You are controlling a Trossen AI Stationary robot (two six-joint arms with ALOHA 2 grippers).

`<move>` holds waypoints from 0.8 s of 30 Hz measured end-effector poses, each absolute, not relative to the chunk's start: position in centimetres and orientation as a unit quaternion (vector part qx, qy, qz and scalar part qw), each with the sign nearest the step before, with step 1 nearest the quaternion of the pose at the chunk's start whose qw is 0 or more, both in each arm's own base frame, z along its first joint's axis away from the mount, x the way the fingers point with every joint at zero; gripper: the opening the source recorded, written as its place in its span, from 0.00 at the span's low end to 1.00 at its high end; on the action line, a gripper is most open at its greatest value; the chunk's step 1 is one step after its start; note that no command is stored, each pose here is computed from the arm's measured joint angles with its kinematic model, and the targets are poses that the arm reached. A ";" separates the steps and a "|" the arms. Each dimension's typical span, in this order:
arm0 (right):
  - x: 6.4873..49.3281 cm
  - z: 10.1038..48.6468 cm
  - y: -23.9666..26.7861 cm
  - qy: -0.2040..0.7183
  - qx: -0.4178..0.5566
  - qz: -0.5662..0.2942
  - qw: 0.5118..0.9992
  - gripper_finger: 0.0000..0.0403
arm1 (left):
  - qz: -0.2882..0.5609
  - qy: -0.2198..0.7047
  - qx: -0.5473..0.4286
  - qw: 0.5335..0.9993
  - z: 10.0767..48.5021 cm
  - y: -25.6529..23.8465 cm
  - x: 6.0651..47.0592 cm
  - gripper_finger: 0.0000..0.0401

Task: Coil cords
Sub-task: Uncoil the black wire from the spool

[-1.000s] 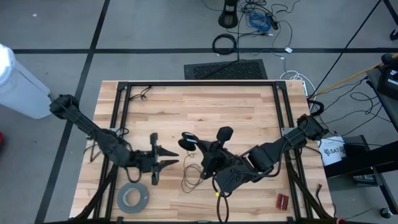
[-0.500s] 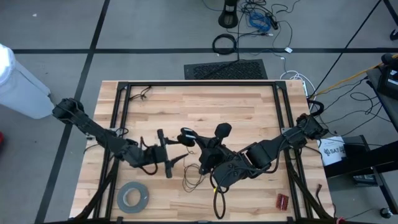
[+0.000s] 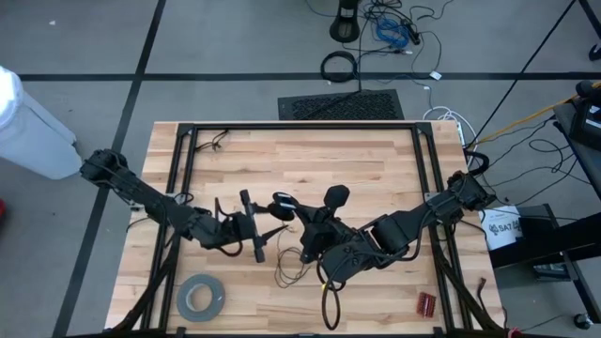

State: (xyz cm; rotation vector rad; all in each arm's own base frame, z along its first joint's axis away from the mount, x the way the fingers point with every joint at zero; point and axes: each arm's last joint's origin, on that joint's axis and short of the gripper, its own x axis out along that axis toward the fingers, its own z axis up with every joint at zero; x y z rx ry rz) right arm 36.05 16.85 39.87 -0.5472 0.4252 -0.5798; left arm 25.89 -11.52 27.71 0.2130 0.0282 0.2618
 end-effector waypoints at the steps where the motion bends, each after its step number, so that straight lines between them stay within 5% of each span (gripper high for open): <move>1: 36.0 39.9 16.8 0.205 -0.264 -0.280 0.900 0.00 | 0.131 0.014 0.106 0.986 27.7 -11.5 25.9 0.48; 14: 36.0 39.9 16.8 0.205 -0.263 -0.282 0.900 0.00 | 0.131 0.013 0.107 0.986 27.7 -11.5 25.9 0.03; 24: 36.4 39.8 15.9 0.203 -0.233 -0.299 0.903 0.00 | 0.098 -0.011 0.093 0.991 28.2 -11.6 26.0 0.02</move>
